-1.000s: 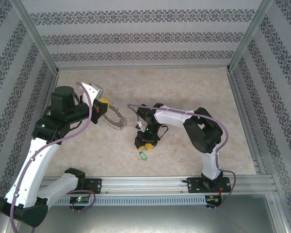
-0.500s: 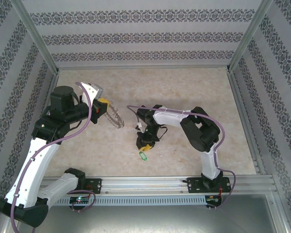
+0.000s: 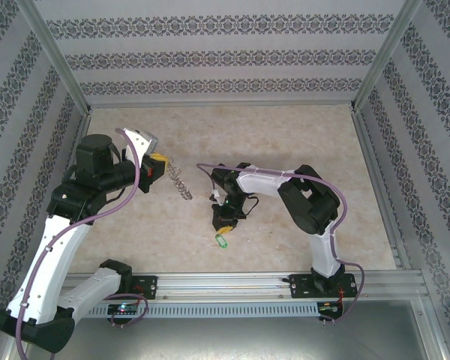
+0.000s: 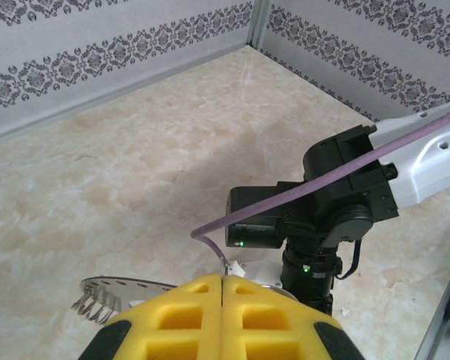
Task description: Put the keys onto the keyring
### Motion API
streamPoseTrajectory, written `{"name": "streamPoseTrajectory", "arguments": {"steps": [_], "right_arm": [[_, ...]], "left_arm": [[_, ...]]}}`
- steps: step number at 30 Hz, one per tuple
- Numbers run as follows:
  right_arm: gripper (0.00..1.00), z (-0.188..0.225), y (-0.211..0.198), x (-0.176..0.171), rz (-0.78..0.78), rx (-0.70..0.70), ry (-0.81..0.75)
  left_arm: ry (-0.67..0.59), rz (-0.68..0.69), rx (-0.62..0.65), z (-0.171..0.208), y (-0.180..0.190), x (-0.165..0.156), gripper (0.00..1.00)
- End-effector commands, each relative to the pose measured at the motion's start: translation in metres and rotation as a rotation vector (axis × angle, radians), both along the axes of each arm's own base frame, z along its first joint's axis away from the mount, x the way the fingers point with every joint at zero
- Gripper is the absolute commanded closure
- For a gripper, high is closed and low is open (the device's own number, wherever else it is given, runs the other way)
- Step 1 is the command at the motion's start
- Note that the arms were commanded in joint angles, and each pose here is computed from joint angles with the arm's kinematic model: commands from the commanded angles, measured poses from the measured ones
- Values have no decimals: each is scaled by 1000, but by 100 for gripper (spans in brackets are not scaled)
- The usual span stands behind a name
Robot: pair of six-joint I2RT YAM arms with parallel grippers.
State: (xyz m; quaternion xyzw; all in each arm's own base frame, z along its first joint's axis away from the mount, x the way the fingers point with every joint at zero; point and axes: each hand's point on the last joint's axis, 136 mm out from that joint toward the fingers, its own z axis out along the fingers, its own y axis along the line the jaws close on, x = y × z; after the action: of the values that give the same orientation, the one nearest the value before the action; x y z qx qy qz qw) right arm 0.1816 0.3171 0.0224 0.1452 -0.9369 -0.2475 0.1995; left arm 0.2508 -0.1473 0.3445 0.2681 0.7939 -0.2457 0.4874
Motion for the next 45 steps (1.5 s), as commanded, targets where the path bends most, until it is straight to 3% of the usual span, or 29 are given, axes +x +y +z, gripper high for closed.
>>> {"name": "streamPoseTrajectory", "arguments": {"steps": [1, 13, 20, 24, 35, 45], "right_arm": [[87, -5, 0, -8, 8, -12, 28], [84, -5, 0, -13, 23, -16, 30], [96, -1, 1, -9, 38, -1, 10], [100, 13, 8, -1, 58, 69, -71], [100, 106, 7, 30, 122, 319, -442], [100, 260, -17, 74, 102, 534, -829]], "left_arm": [[-37, -1, -22, 17, 3, -7, 100], [-38, -4, -34, 17, 2, -3, 100], [-51, -16, -47, 21, 0, -1, 100], [-125, -70, -110, 40, -8, -7, 100], [-249, -220, -290, 100, -30, -7, 100], [-314, -288, -334, 133, -38, -1, 100]]}}
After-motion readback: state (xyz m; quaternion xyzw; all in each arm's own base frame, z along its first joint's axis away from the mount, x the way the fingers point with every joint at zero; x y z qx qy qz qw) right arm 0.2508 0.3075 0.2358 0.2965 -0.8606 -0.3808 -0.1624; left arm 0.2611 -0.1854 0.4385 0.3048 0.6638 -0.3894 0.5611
